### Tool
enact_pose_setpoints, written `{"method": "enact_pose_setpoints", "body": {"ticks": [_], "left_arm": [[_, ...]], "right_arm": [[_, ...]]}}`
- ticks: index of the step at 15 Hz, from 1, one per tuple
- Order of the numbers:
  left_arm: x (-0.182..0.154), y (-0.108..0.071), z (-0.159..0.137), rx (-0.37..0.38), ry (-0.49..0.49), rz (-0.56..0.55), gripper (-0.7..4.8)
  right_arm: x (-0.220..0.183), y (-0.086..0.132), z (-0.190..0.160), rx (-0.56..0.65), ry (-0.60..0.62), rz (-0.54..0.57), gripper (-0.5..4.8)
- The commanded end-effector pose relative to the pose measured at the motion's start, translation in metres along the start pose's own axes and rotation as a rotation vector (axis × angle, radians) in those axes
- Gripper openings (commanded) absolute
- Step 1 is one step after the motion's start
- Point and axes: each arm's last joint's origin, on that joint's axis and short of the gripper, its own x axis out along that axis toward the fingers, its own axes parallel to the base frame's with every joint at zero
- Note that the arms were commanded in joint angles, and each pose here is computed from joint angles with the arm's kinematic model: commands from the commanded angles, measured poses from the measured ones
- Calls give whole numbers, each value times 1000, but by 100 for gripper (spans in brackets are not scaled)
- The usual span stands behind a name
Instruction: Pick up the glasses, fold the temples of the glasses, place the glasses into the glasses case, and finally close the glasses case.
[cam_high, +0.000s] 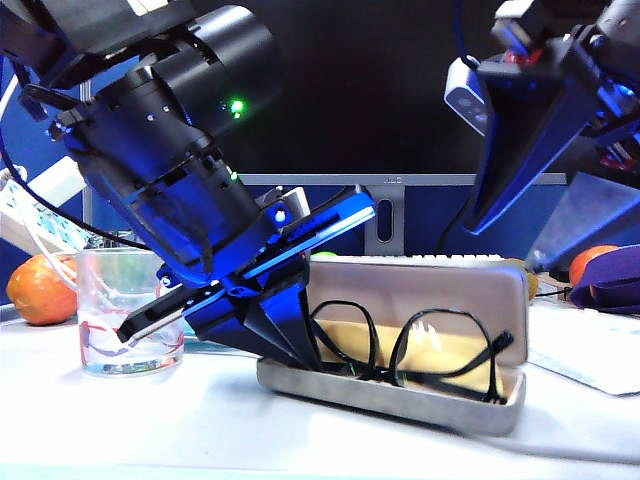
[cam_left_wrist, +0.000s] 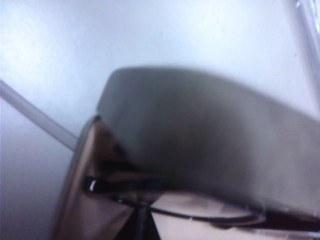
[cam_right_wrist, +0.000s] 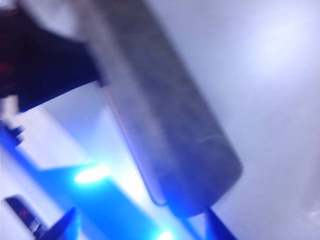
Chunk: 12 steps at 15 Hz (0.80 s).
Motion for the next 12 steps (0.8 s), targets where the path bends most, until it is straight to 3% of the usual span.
{"method": "enact_pose_setpoints", "body": {"ticks": [1, 3, 6, 9, 12], "left_arm": [[0, -1, 0, 1, -2, 0, -3], [0, 0, 0, 1, -1, 1, -3], [0, 0, 0, 1, -2, 0, -4], [0, -1, 0, -1, -4, -2, -3], [0, -1, 0, -1, -5, -2, -3]], "right_arm": [[5, -1, 0, -19, 28, 34, 322], [4, -1, 0, -18, 35, 31, 307], [-18, 6, 1, -48, 69, -114, 308], [-29, 17, -4, -51, 67, 66, 305], [-12, 7, -7, -54, 61, 67, 305]]}}
